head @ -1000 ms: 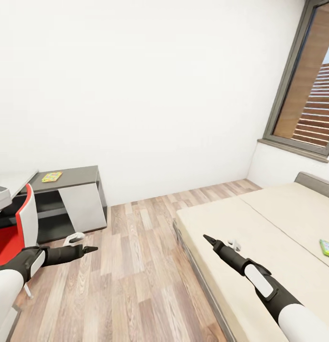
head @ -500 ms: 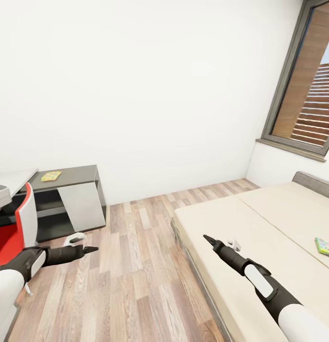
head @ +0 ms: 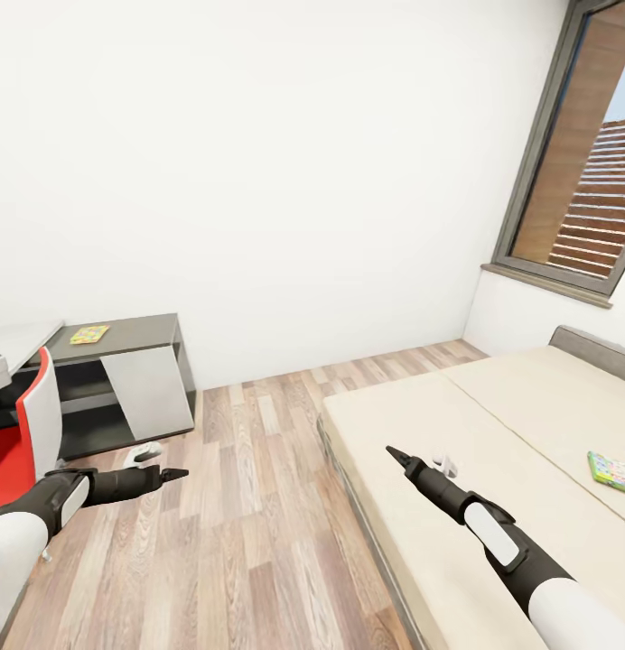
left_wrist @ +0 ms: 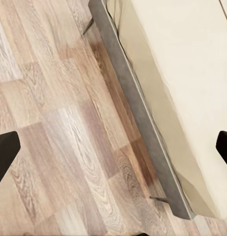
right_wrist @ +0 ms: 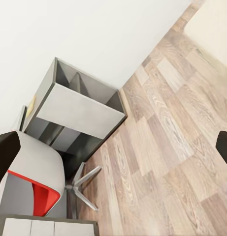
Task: Put all the toys in the child's room - the three board games (two on the bed and one on the table), the two jigsaw puzzles on the table, and the tennis ball on the table - inside the toy box on the table in the child's room.
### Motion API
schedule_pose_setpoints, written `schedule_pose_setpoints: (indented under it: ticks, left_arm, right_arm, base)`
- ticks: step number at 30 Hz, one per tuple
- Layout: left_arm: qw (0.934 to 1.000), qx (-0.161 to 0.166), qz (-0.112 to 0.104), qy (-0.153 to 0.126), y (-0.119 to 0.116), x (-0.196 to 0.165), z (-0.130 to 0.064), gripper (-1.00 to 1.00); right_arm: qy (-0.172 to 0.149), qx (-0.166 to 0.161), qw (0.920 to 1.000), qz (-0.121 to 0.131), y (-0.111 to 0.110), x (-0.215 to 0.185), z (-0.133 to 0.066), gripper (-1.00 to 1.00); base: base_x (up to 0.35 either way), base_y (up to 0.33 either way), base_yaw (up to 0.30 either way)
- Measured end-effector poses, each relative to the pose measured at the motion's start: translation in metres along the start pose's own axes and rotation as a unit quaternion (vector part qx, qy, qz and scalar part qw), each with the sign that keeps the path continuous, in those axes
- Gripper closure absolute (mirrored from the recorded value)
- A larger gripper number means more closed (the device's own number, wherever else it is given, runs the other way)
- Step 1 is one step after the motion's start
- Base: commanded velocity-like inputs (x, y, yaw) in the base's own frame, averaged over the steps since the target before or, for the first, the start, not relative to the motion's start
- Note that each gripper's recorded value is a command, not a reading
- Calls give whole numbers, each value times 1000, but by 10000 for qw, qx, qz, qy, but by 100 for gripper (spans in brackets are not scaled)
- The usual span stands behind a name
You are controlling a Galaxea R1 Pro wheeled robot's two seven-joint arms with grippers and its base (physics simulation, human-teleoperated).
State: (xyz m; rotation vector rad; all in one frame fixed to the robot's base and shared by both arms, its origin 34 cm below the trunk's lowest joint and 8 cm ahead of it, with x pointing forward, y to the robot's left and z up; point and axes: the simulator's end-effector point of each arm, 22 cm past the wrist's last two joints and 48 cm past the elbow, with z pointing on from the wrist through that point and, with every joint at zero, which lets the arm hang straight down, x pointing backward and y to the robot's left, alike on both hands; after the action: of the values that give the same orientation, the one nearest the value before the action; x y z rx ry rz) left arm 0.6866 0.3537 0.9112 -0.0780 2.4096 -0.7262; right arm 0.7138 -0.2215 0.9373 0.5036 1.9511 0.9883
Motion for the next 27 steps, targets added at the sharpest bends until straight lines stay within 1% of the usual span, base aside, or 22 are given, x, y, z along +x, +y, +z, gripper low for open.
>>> schedule_pose_setpoints:
  ticks: [6,15,21,24,27]
  left_arm:
    - [10000,1,3,4,0,0,0,-100]
    - [10000,4,10,-1,0,0,0,-100]
    - [10000,4,14,0,-1,0,1,-100]
    - [10000,5,13,-1,-1,0,1,-100]
    - [10000,5,13,-1,-1,0,1,-100]
  right_arm:
    - [-1,-2,10000,-1,0,0,0,-100]
    - [0,-5,10000,-1,0,0,0,-100]
    - [4,-10,10000,6,1,1,1,-100]
    - [2,-5,10000,4,1,0,0,-100]
    - [1,0,10000,2,0,0,0,-100]
  base:
    - [0,-126,6]
    - [0,-36,31]
    - [0,-173,214]
    - [0,-62,203]
    - [0,-20,84]
